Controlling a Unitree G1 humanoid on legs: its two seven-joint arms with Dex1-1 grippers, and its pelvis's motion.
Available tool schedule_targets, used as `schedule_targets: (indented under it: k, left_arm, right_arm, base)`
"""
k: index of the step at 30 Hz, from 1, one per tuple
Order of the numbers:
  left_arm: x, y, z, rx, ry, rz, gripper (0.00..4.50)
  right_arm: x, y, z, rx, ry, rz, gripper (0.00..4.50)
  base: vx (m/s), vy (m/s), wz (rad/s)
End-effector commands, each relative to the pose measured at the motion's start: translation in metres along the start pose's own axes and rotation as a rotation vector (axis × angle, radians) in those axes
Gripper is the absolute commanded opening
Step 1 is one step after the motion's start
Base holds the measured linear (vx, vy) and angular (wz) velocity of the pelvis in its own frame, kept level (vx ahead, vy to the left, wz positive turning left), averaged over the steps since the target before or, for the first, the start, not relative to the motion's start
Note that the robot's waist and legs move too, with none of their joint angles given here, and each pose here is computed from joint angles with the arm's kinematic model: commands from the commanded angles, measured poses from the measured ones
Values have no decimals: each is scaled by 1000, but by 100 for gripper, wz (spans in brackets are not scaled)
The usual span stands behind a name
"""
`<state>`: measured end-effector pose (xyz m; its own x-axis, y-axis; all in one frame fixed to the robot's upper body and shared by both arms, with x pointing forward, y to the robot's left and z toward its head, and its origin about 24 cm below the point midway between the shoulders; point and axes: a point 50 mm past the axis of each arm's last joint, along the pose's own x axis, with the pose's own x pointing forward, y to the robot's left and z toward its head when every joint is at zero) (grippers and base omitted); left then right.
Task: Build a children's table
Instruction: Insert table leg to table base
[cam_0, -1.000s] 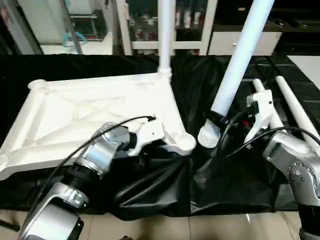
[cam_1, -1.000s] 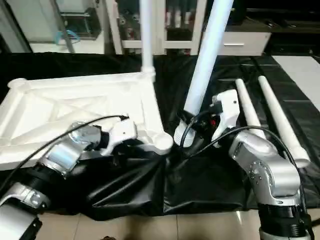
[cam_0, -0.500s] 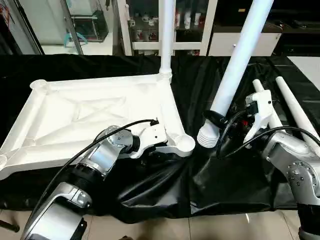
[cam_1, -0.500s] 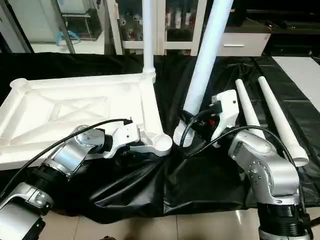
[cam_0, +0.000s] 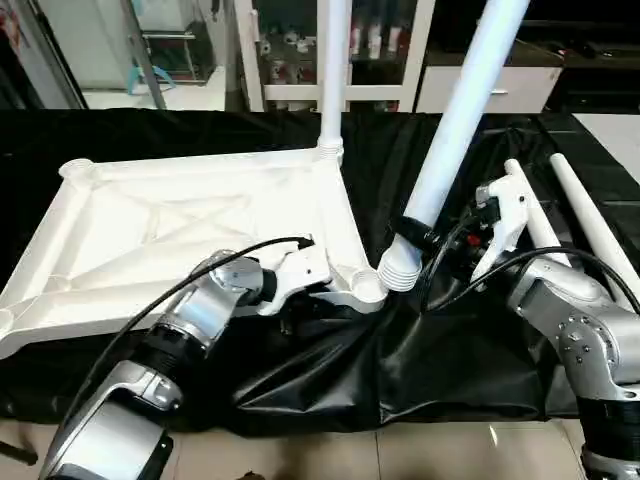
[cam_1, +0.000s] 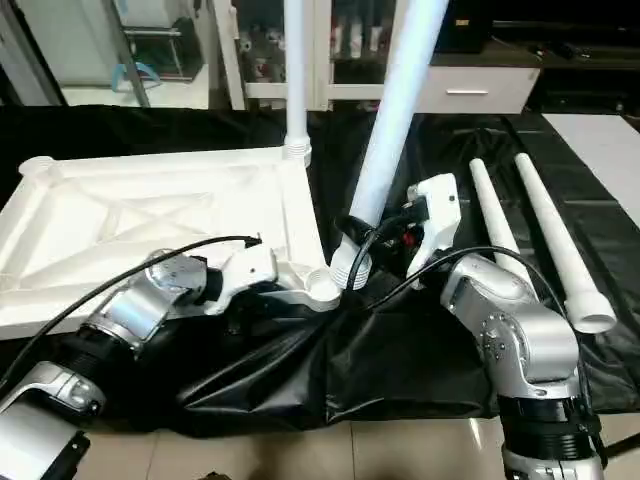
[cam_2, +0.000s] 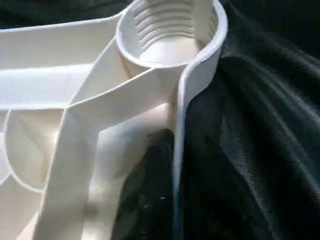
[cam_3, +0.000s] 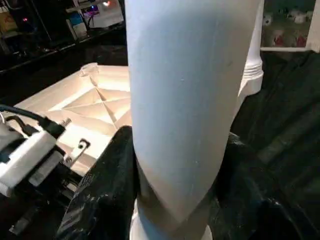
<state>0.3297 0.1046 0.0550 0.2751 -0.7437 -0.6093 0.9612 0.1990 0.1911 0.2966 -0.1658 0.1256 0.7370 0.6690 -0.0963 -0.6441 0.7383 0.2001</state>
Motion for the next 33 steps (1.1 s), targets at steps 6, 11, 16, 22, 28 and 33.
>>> schedule_targets:
  k: [6,11,16,22,28,33]
  left_arm:
    - [-2,-6,-8,-76,-29,-62,10]
    - [4,-14,-6,-74,-49,-66,0]
    - [10,-20,-3,-86,-63,-64,0]
    - [12,-22,1,-79,-76,-69,0]
    - [10,-20,0,-78,-60,-57,0]
    - [9,-20,0,-82,-58,-59,0]
  right_arm:
    - [15,4,2,-8,-15,66,180]
    - [22,7,-2,-9,15,101,180]
    - [25,9,-8,-10,55,131,180]
    - [26,7,-16,-28,99,131,180]
    - [31,3,-24,-24,133,131,180]
    - [38,-3,-29,52,101,112,180]
  base:
    - [0,0,0]
    - [0,0,0]
    - [0,0,0]
    - [0,0,0]
    - [0,0,0]
    - [0,0,0]
